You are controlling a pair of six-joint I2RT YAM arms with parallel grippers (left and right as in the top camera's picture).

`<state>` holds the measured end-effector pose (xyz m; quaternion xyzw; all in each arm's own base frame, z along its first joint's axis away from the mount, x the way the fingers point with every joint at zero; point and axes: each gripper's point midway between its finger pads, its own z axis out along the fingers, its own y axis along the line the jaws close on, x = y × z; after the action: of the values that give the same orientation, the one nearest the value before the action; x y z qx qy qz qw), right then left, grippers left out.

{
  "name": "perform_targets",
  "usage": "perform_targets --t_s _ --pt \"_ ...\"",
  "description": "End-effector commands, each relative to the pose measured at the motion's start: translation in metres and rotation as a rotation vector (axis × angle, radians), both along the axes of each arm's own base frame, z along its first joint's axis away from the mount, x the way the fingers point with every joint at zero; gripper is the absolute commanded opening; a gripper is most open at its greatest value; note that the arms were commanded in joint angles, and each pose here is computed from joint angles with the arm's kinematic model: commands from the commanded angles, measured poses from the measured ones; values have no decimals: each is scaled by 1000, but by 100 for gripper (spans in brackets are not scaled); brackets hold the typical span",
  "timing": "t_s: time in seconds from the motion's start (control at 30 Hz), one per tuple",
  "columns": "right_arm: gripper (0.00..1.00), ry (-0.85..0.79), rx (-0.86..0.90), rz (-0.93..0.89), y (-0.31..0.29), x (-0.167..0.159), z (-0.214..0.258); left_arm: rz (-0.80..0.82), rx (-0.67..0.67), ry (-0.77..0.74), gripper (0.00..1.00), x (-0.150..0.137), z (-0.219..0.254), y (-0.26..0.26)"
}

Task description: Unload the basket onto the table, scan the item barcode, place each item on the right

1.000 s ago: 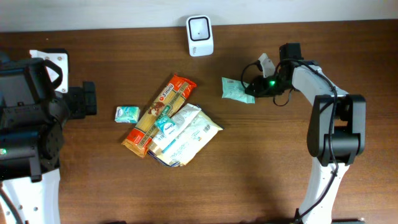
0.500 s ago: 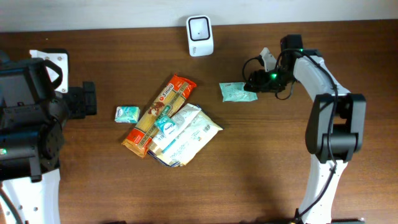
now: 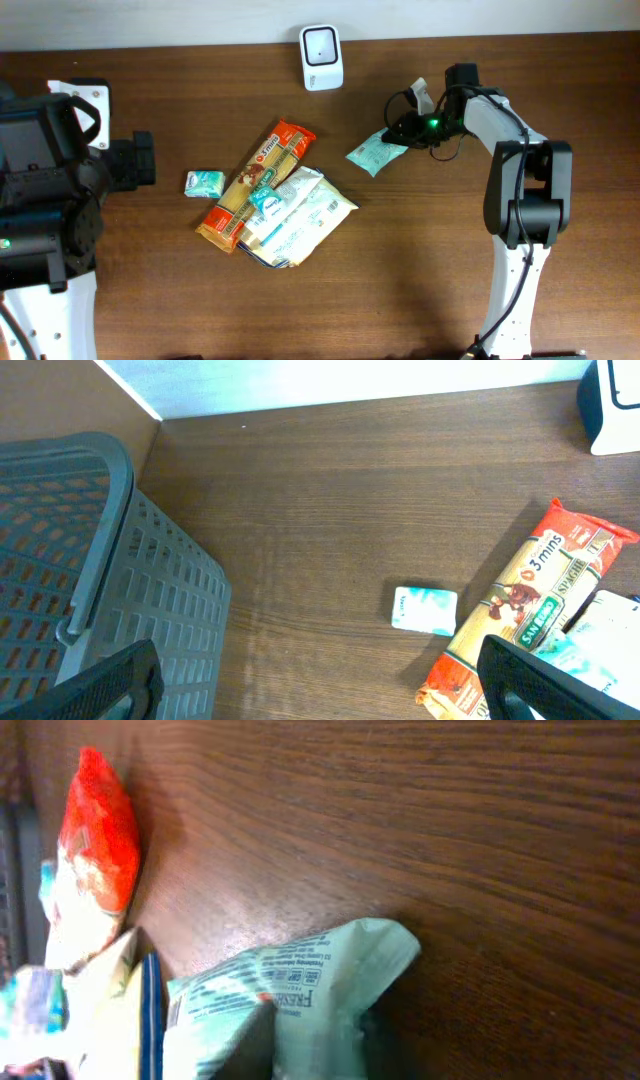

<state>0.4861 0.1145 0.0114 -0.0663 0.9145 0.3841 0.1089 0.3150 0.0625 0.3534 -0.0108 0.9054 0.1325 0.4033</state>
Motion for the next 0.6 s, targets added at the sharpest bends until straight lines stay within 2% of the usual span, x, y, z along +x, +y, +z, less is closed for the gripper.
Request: perform_targets --t_s 0.0,0.07,0.13,0.27,0.33,0.4,0.5,0.57 --pt "4 82 -51 16 -4 -18 -28 14 -11 -12 99 -1 2 1" --pt "4 74 -48 17 -3 -19 -10 15 -11 -12 99 -1 2 1" --pt "4 7 -33 30 -1 -17 28 15 -11 -12 99 -1 2 1" --pt "4 -220 52 51 10 -13 136 15 -11 -12 99 -1 2 1" --pt "4 -365 78 66 14 -23 201 15 -11 -12 99 -1 2 1" --pt "4 -465 76 71 14 -35 245 15 -11 -12 99 -1 2 1" --pt "4 -556 71 77 15 -51 284 15 -11 -12 99 -1 2 1" --pt "4 -578 36 69 15 -52 289 15 -11 -12 99 -1 2 1"
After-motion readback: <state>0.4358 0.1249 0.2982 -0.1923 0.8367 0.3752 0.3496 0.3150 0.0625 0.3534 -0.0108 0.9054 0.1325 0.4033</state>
